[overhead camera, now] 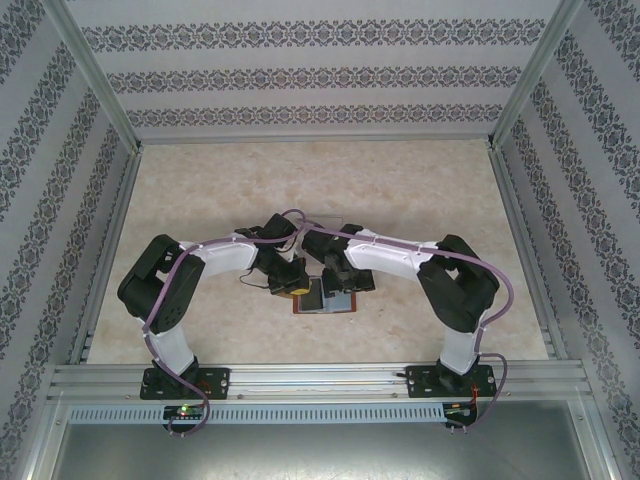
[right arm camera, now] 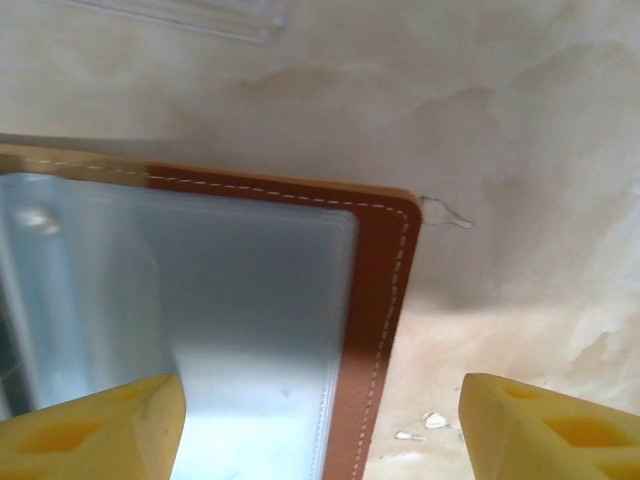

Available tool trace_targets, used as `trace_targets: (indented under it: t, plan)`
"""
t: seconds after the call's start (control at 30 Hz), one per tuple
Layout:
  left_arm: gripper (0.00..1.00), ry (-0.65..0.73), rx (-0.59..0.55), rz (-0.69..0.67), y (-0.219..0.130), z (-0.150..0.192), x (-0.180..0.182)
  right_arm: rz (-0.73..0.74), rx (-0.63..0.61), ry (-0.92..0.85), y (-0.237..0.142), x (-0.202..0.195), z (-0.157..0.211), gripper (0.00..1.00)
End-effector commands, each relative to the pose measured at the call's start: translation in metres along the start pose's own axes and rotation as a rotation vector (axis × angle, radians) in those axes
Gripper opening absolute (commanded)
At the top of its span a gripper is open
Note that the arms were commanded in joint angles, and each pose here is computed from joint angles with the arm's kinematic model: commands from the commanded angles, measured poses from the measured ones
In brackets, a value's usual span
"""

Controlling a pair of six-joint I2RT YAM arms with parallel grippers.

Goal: Take the credit cards out of the card holder

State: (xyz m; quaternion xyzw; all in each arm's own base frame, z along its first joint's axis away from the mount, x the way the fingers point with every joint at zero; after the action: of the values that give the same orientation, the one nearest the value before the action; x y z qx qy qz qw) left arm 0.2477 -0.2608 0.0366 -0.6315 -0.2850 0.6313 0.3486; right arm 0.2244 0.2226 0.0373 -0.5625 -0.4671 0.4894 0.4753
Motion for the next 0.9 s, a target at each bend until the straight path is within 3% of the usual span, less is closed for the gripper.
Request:
trace_targets:
  t: [0.0, 0.27, 0.53, 0.67, 0.87]
  plan:
    - [0.02, 0.0, 0.006, -0.01, 0.004, -0.001, 0.0, 0.113, 0.008, -0.037, 0.012, -0.017, 0.008, 0.75]
    - [0.02, 0.002, 0.003, -0.021, 0.002, -0.001, 0.001, 0.157, -0.022, -0.039, -0.001, -0.026, 0.003, 0.76]
    - [0.02, 0.007, -0.009, -0.019, -0.001, -0.003, -0.002, 0.036, -0.049, -0.007, -0.025, -0.012, -0.001, 0.74]
    - [0.02, 0.008, -0.012, -0.018, -0.001, -0.004, -0.003, -0.096, -0.051, 0.011, -0.035, 0.007, -0.001, 0.67]
    - [0.01, 0.004, -0.009, -0.021, 0.0, -0.003, -0.002, -0.27, -0.033, 0.027, -0.04, 0.035, -0.002, 0.47]
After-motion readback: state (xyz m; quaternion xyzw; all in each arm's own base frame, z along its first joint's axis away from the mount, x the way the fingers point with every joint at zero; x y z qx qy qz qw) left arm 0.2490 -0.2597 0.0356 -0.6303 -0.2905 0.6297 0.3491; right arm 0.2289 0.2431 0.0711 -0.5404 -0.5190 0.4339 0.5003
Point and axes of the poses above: each hand's point on the last joint's axis, 136 mm out from that joint toward the fingers, its own y axis out along the fingers, its own x axis along the line the jaws close on, z = x × y, the point moved 1 cm from there along -y, back along the fingers, and after that the axes turned 10 degrees about y, right-handed, at the moved point
